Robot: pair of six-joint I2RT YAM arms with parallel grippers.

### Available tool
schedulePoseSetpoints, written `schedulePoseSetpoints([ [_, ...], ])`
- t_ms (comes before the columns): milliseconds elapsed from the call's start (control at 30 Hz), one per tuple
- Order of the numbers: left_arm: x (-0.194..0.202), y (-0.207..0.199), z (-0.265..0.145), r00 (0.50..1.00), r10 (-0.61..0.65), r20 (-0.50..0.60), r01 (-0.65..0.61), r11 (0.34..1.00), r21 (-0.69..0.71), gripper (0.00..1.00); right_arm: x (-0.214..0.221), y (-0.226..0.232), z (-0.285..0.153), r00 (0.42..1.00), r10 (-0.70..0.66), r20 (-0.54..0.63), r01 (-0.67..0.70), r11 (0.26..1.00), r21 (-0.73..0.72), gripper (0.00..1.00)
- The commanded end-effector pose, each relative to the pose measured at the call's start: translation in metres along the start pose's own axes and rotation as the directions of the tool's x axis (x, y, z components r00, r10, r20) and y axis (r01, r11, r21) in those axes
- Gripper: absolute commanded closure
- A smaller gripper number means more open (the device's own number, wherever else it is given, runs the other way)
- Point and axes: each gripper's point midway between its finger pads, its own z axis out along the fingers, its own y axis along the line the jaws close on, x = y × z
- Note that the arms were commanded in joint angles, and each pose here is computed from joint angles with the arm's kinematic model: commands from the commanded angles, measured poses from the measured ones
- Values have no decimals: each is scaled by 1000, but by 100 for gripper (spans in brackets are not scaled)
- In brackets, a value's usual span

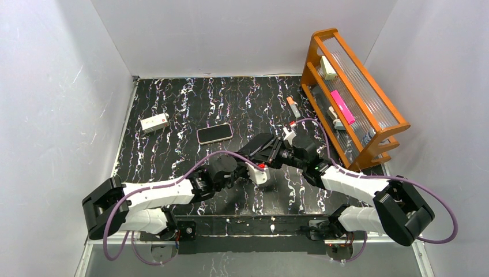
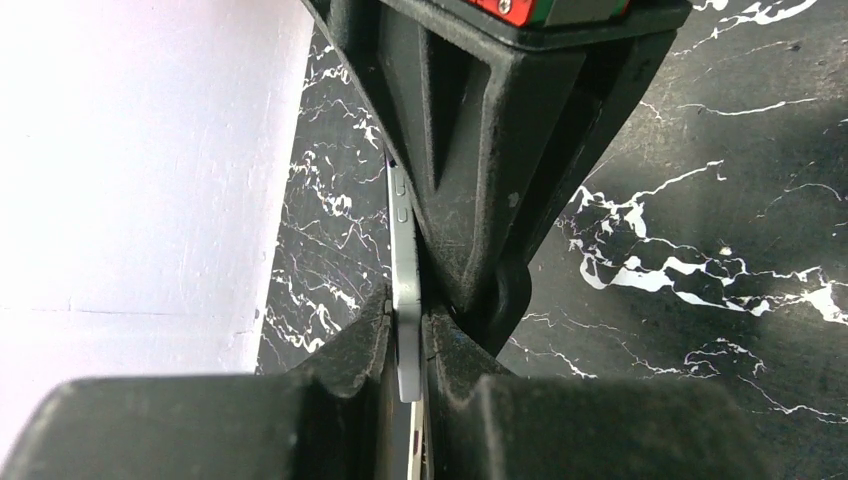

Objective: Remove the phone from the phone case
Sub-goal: Remove the phone case from the phone.

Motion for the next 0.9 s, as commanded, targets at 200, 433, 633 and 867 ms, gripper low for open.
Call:
schedulePoseSetpoints([
  [200, 9, -7, -13, 1000, -7, -13, 7, 999, 34, 100, -27, 31, -10, 987, -36, 159, 51, 995, -88, 99],
  [433, 13, -2, -8, 999, -34, -43, 33, 999, -16, 89, -22, 50, -11, 992, -64, 113, 81, 985, -150, 99],
  [633, 16, -1, 0, 996, -42, -75, 40, 999, -27, 82, -13, 62, -12, 994, -89, 63, 100, 975, -201, 99],
  [867, 18, -5, 6, 995, -42, -89, 40, 999, -21, 92, -11, 70, -12, 994, -106, 41, 112, 967, -229, 99],
])
